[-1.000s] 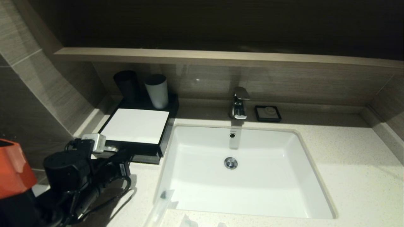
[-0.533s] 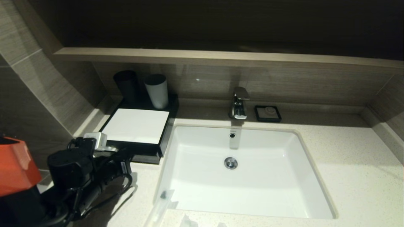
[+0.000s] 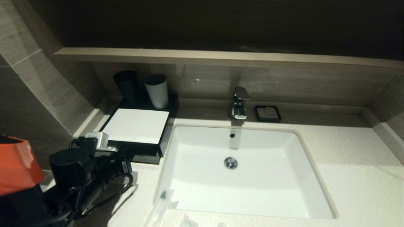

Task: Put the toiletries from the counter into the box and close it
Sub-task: Open the drawer

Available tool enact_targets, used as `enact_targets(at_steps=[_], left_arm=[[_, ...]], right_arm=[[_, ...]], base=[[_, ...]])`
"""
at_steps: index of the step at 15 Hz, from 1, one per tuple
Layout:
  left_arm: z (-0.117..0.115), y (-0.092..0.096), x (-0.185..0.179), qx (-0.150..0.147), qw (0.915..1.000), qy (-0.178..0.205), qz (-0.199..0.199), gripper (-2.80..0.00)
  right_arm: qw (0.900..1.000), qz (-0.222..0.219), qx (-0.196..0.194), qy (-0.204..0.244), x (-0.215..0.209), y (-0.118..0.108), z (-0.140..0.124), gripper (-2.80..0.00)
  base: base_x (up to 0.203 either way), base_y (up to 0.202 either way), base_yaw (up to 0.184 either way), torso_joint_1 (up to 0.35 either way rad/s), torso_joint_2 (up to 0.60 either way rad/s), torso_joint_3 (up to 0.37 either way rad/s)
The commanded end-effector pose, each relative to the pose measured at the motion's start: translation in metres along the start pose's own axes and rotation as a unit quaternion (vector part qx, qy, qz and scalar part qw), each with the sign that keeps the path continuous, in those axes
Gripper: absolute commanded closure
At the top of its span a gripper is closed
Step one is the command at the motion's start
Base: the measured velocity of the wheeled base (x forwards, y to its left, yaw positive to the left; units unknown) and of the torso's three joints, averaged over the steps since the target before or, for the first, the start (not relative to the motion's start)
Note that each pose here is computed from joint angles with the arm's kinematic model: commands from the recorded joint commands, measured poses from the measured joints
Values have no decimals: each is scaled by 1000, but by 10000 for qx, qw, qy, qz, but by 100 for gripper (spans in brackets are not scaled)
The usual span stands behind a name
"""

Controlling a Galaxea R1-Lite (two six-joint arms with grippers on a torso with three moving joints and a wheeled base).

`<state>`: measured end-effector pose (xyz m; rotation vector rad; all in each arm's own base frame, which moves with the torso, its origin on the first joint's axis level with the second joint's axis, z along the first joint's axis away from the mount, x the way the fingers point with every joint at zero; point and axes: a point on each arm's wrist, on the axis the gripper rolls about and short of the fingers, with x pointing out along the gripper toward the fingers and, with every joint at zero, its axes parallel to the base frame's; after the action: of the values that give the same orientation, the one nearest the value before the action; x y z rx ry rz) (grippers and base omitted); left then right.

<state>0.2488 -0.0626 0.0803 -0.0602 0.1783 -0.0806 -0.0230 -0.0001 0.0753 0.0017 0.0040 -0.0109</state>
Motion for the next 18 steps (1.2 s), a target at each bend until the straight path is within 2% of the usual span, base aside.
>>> enact_targets(at_steps=[1,11,18], left_arm=[[1,0,-1,-12,10000,-42,-2,0],[0,3,-8,247,9997,20,-19,0],[-1,4,-19,283,9996,89,-22,0]], right_arm=[[10000,1,-1,-5,0,0,0,0],[10000,1,-1,-5,0,0,0,0],[10000,1,-1,-5,0,0,0,0]], base=[[0,0,0,0,0,0],[0,0,0,0,0,0],[0,0,0,0,0,0]])
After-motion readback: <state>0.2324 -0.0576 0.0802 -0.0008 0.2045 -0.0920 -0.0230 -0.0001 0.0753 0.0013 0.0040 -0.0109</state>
